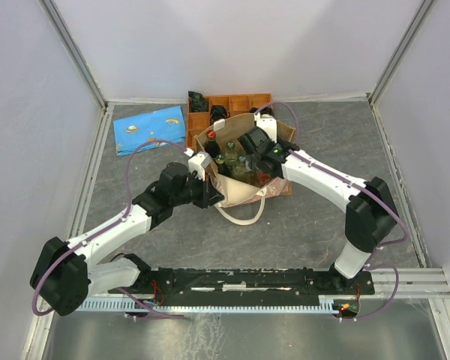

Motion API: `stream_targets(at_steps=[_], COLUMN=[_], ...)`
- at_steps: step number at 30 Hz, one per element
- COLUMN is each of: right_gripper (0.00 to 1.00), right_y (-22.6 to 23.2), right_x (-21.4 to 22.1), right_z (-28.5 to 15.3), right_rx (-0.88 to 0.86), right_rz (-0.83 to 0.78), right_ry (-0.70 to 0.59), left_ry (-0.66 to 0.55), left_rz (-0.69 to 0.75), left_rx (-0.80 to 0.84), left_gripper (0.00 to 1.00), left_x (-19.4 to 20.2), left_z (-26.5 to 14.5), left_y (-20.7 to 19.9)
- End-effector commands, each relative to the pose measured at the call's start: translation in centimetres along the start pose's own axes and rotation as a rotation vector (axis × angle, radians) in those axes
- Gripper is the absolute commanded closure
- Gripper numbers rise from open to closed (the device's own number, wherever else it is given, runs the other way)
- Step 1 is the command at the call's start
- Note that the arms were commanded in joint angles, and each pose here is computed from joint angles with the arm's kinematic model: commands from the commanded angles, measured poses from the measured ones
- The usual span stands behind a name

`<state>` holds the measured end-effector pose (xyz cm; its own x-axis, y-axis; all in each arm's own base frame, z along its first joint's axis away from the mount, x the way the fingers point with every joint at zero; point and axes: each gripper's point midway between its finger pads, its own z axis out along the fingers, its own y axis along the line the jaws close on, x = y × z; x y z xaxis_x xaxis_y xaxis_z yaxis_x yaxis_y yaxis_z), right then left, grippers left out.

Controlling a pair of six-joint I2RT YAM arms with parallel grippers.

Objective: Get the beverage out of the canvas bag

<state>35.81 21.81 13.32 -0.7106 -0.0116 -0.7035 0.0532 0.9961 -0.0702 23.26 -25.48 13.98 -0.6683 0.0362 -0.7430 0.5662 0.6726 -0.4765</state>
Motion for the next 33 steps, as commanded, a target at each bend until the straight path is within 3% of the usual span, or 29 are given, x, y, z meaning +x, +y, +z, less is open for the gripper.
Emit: stream_targets(at_steps=[1, 19, 33], right_gripper=[1.00, 1.00, 1.00], right_y=[-0.7, -0.7, -2.1], right_x=[-8.1, -12.2, -19.2], right_z=[-5.6, -11.1, -21.4], right_rx=[-0.047, -0.162, -0.289], right_rz=[0.080, 0.103, 0.082], right_ry=[-0.232, -0.330, -0.587], left_ry=[0.109, 0.107, 0.098], left_rz=[0.016, 0.021, 0.036], left_rx=[-0.008, -0.005, -0.003], left_gripper=[0.97, 0.97, 0.97], left_x=[2.5, 2.0, 1.4], left_z=[-0.1, 0.2, 0.4], left_y=[0.4, 0.3, 0.1])
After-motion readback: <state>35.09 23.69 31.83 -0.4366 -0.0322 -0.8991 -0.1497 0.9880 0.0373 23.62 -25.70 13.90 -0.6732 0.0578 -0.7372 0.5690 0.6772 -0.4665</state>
